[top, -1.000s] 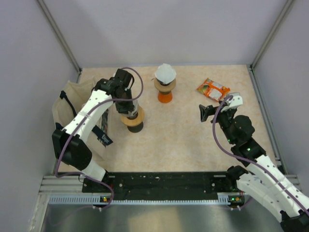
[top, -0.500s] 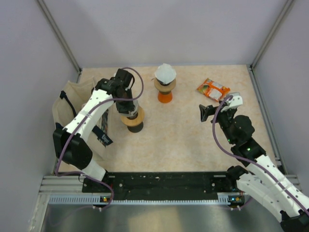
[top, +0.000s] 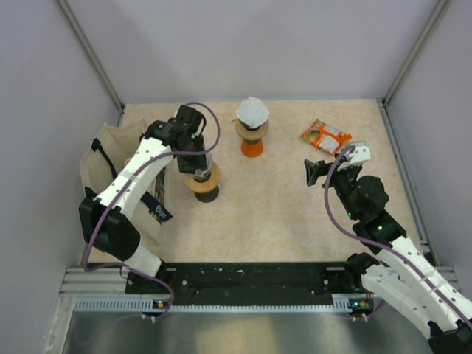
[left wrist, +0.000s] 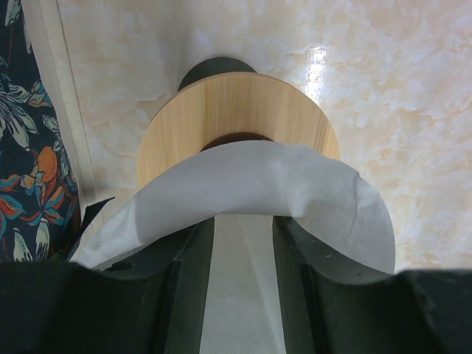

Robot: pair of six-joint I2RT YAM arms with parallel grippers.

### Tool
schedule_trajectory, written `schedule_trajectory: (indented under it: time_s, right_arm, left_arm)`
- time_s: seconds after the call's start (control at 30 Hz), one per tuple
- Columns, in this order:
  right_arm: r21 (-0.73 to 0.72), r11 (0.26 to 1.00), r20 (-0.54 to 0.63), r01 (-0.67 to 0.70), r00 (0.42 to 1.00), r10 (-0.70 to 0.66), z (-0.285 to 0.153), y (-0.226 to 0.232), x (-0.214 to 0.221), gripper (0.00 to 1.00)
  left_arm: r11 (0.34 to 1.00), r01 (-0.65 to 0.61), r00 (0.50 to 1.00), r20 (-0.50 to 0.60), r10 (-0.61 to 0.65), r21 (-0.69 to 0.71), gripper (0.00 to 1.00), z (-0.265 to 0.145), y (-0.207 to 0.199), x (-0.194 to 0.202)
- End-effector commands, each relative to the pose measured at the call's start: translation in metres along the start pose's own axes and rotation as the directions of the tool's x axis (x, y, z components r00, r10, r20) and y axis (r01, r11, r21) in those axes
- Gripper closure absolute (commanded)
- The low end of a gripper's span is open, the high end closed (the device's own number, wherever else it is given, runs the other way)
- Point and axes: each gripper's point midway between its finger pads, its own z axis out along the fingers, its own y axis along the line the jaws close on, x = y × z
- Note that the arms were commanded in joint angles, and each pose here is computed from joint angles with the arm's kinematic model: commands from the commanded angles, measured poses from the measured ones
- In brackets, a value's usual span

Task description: Place the coffee filter in the dripper

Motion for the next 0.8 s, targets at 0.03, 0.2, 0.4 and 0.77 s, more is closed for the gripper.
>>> schedule_trajectory:
  time_s: [0.03,0.2,0.4,0.77]
  right_arm:
    - [0.005,1.0,0.02,0.006,1.0,-0.006,0.0012,-0.0003,-0.0049,0.01]
    - [0.006,1.0,0.022,0.006,1.0,-0.006,0.001,-0.0007,-0.0054,0.01]
    - [0.007,1.0,0.025,0.006,1.0,-0.007,0.0008,-0.001,-0.0062,0.01]
    - [0.007,1.0,0.025,0.006,1.0,-0.007,0.0011,-0.001,-0.0065,0.01]
  left_arm:
    - [0.999,-0.002,0.996,0.094,-0.003,0.046,0.55,-0.025,-0.0062,-0.0153]
    - [0.999,0.0,0.995,0.095,-0.004,0.045,0.5,-0.0247,-0.0064,-0.0161]
    - [0.999,-0.002,0.996,0.091,-0.002,0.052,0.49,-0.0247,-0.0077,-0.0157]
    - [0.998,-0.001,0.995,0.099,-0.006,0.063,0.56,-0.0256,-0.011,-0.0185]
